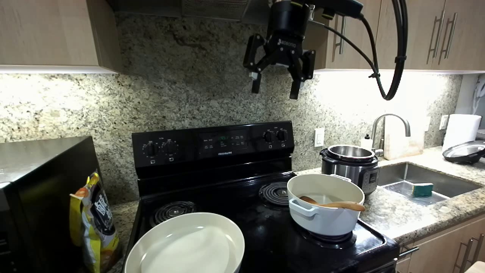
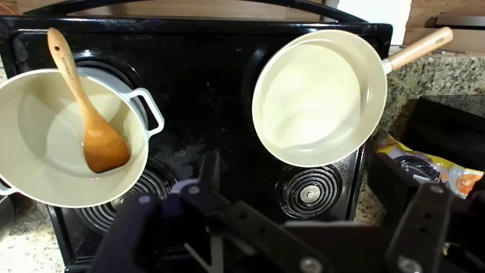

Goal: Use the spatula to mix the water in the pot

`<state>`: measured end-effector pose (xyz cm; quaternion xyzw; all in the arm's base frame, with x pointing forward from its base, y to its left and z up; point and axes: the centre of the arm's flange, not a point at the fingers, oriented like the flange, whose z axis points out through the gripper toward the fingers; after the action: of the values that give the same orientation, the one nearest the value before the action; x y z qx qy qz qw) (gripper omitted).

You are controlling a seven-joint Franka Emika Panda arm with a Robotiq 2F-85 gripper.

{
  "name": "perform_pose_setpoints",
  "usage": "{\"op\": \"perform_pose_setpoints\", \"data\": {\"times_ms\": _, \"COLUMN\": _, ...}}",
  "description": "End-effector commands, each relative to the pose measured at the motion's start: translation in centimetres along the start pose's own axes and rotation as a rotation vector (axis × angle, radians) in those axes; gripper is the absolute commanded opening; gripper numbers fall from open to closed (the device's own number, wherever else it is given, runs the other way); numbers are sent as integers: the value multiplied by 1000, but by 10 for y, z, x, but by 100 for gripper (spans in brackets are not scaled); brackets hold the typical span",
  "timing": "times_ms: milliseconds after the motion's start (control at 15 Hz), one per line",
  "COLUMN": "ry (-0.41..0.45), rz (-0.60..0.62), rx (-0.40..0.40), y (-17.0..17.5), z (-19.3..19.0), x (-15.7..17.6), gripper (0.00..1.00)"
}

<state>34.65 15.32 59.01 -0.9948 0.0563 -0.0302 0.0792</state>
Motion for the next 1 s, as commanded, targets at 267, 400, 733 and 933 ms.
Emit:
{"op": "perform_pose_setpoints", "data": {"times_ms": 267, "ry": -42, "rz": 21, "rx": -68, "y": 49, "z": 18, "x": 16, "gripper": 100}}
{"op": "perform_pose_setpoints", "data": {"times_ms": 400, "ry": -56, "rz": 32, "rx": -102, "y": 72, "z": 29, "x": 24, "gripper": 100}}
{"op": "perform_pose_setpoints", "data": {"times_ms": 733, "ry": -92, "rz": 121, "rx": -189, "y": 140, "z": 50, "x": 47, "gripper": 100}}
{"op": "perform_pose_setpoints", "data": {"times_ms": 933, "ry": -99, "rz": 158, "rx": -155, "y": 143, "z": 49, "x": 46, "gripper": 100}}
